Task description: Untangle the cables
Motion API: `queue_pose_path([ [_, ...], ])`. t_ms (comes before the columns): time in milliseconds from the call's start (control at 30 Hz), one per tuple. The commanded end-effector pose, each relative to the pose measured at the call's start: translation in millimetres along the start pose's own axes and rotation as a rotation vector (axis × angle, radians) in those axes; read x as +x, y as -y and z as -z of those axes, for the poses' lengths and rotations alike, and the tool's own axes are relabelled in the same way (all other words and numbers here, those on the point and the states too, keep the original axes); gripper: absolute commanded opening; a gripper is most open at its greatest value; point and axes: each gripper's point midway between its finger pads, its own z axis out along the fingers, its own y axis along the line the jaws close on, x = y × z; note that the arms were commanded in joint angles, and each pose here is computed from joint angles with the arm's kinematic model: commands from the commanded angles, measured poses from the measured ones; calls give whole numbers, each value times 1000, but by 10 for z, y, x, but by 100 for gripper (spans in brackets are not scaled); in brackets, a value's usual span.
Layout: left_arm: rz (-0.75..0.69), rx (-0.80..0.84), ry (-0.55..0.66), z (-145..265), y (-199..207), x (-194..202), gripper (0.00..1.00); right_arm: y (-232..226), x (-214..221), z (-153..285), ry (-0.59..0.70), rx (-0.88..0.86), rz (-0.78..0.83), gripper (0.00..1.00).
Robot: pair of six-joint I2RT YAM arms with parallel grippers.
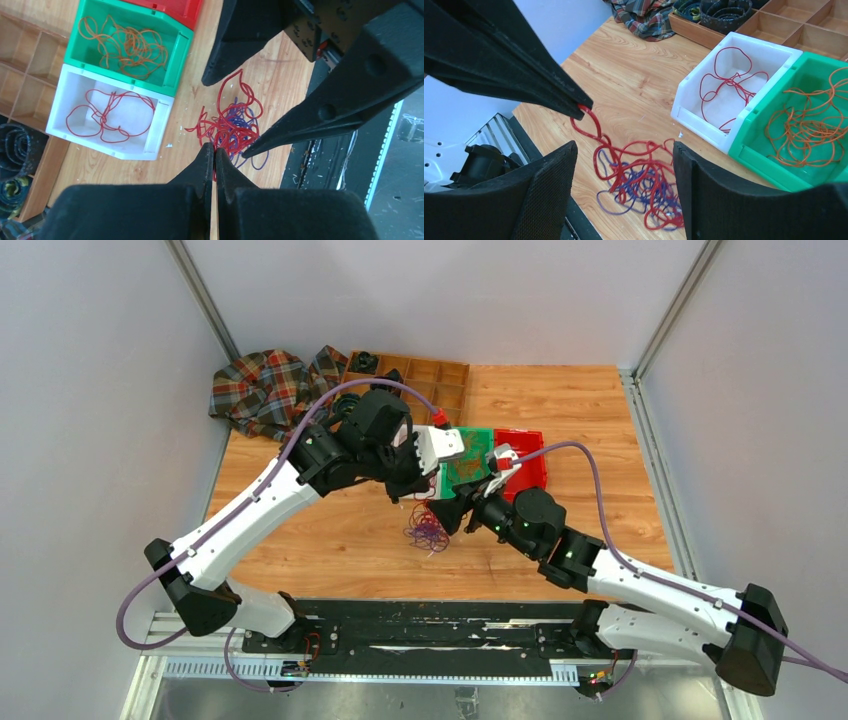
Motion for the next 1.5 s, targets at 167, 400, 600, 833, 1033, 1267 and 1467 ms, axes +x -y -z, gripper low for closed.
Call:
queue_pose_path([
  [167,37,70,37,132,175,-105,1,-42,-261,-146,93,31,-8,68],
  [400,48,108,44,182,259,-127,1,41,-337,-186,146,79,-21,66],
  [600,54,190,79,231,391,-250,1,-19,-304,-336,140,67,-21,65],
  [833,50,267,127,353,506,-459,1,10,-198,-426,119,90,-10,63],
  [1033,40,289,184,510,546,-678,0,195,28,-418,88,161,-3,61],
  [1267,-5,239,264,751,482,-956,0,368,326,-357,34,212,-4,59],
  [1467,-77,106,361,1098,310,-1271,0,571,616,-243,-18,277,-1,58],
])
